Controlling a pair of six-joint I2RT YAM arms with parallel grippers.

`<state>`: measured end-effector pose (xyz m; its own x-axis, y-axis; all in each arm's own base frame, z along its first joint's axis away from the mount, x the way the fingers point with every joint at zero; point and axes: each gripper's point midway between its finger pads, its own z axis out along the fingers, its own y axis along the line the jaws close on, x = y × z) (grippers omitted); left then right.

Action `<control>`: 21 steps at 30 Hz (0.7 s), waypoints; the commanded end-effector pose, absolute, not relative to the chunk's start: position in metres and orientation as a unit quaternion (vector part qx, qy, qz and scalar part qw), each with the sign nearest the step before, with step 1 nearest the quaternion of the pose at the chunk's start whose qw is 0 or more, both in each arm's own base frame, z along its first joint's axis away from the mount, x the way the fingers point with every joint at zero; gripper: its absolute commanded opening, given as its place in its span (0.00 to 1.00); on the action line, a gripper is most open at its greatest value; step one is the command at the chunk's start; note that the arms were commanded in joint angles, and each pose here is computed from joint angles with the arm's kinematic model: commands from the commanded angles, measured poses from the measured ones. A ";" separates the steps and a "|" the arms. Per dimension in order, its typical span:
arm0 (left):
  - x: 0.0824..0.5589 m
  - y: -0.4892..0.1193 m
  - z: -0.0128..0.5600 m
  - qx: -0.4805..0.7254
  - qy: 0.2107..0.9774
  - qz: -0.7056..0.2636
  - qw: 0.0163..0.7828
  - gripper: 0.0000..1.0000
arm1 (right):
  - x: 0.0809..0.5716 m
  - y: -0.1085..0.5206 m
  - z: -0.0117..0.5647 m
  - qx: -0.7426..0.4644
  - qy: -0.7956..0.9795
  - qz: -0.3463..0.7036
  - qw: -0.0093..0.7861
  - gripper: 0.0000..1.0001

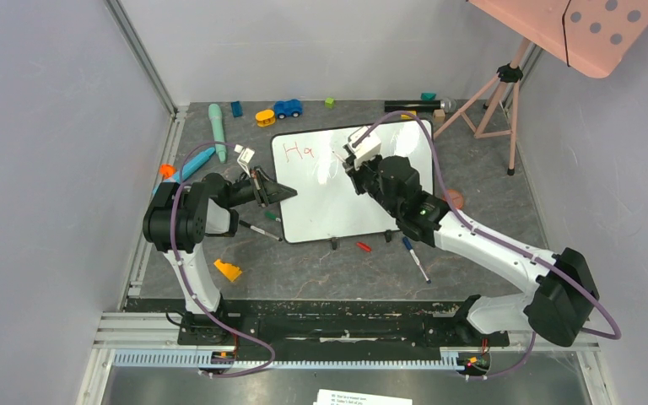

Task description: Write a sentence on the whiteboard

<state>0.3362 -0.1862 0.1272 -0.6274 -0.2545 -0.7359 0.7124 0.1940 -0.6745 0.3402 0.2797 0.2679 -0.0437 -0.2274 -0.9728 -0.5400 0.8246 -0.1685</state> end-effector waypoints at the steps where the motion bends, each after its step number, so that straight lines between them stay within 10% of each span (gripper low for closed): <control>1: 0.334 -0.188 0.131 0.223 0.642 -0.590 0.436 0.02 | 0.328 0.285 0.288 -0.298 0.675 0.150 0.658 0.00; 13: 0.334 -0.188 0.131 0.222 0.643 -0.591 0.435 0.02 | 0.235 0.343 0.263 -0.601 0.556 0.300 0.490 0.00; 21: 0.334 -0.187 0.131 0.221 0.643 -0.590 0.435 0.02 | 0.256 0.338 0.284 -0.544 0.580 0.299 0.528 0.00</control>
<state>0.3362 -0.1862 0.1273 -0.6271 -0.2545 -0.7361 0.7126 0.1940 -0.6742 0.2409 0.3360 0.2589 0.1548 -0.3594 -0.9203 -0.9640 0.1491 -0.2204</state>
